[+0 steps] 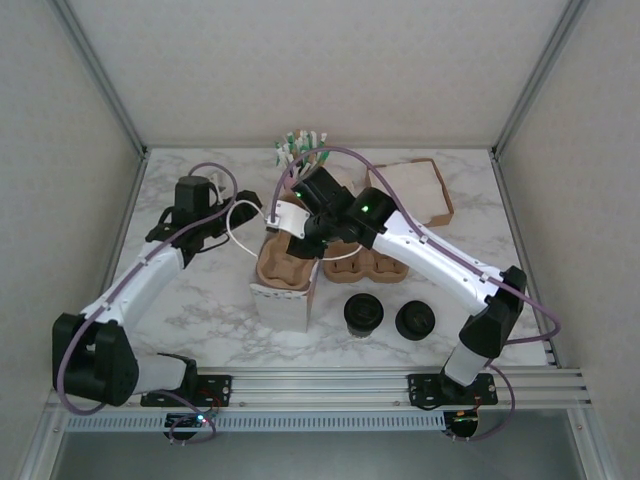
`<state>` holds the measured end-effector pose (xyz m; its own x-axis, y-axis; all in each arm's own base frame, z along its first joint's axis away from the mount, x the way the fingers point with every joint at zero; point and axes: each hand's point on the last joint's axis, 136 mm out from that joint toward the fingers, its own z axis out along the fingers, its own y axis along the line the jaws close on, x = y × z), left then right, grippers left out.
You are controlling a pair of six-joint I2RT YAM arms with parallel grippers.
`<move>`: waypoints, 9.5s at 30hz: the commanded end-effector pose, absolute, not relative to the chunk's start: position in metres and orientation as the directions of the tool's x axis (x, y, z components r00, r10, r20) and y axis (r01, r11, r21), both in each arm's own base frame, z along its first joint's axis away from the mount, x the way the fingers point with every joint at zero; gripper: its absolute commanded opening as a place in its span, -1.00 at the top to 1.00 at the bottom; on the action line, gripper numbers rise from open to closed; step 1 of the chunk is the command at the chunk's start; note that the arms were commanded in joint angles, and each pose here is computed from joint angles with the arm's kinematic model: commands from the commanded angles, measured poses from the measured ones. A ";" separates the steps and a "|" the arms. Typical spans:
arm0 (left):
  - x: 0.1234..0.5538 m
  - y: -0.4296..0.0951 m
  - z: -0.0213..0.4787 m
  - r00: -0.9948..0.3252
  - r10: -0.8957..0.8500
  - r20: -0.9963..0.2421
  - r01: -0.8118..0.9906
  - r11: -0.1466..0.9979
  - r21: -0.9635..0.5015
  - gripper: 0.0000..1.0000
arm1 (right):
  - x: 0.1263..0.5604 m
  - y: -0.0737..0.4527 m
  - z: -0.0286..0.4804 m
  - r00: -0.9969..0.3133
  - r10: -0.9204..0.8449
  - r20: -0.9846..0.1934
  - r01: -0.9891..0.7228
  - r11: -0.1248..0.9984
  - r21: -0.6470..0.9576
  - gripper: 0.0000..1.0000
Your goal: Pack the takeout coffee
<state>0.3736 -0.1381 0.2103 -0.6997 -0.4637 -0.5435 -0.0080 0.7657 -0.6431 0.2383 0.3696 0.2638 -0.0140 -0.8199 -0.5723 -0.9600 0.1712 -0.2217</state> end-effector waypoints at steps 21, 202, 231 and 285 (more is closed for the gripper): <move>0.344 -0.103 0.220 -0.609 -0.560 -0.562 -0.133 0.770 -0.624 -0.42 | 0.220 0.387 0.223 -0.074 -0.874 -0.480 -0.978 0.158 -0.139 0.28; 0.195 -0.106 0.089 -0.767 -0.570 -0.296 -0.292 0.720 -0.629 -0.05 | 0.139 0.199 0.107 -0.852 -0.400 -0.337 -0.390 0.915 -0.099 -0.62; 0.174 -0.161 0.063 -0.831 -0.468 -0.302 -0.200 0.757 -0.622 0.13 | 0.174 0.139 0.308 -0.651 -0.365 -0.666 -0.299 0.929 -0.218 -0.39; 0.140 -0.132 0.207 -0.675 -0.165 -0.719 0.223 0.883 -0.412 -0.42 | 0.178 0.335 0.362 -0.404 -0.638 -0.655 -0.761 0.633 -0.147 -0.39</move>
